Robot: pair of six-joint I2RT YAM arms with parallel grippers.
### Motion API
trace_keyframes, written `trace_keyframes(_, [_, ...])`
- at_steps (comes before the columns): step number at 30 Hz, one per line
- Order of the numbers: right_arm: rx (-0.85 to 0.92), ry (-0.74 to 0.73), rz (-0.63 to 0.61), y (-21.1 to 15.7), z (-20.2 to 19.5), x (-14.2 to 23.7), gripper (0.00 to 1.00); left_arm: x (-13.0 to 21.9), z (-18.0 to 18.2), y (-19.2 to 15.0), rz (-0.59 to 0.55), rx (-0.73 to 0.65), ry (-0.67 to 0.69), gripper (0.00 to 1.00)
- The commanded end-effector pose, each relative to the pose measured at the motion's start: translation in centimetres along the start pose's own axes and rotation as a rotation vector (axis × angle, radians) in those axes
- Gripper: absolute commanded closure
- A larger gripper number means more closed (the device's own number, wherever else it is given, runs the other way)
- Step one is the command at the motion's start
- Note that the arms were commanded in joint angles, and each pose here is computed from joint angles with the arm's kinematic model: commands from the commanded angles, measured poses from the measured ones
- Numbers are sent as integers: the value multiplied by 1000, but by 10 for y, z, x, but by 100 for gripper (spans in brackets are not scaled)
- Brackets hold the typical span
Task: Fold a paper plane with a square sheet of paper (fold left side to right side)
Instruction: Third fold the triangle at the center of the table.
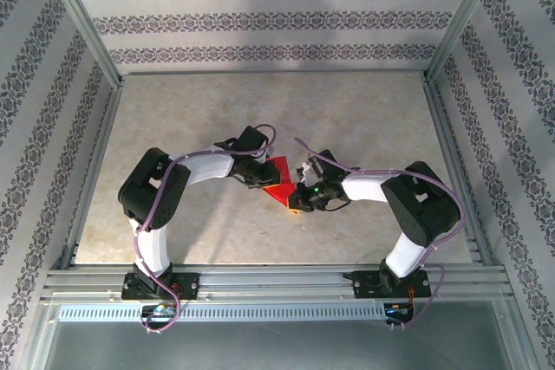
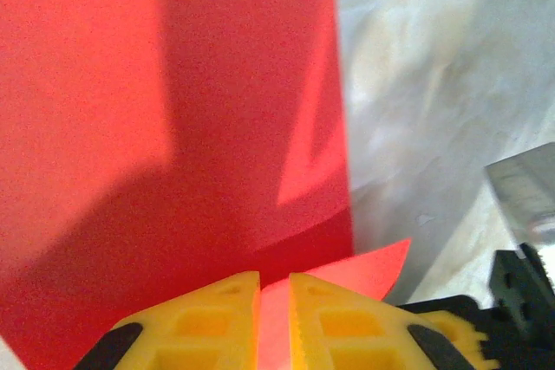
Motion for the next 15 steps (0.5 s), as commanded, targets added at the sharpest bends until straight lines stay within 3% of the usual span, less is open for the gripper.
trace_keyframes(1, [-64, -97, 41, -16, -26, -8, 100, 22, -8, 11, -47, -36, 17, 82])
trace_keyframes(10, [-69, -142, 32, -17, -32, -4, 100, 46, -7, 1, -111, -75, -8, 95])
trace_keyframes(15, [-70, -157, 26, -16, -35, -3, 100, 49, -10, -10, -138, -76, -72, 98])
Point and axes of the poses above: each hand's point on the last joint's axis, 136 mm out from that joint toward the fingers, its own x axis back along the fingers, its own z axis along the line the jaws close on, y = z × x, the point moved 2 cm from there along x, back along the fingers, and after that the axes turned 6 degrees about -x, right-handed, at the moved point
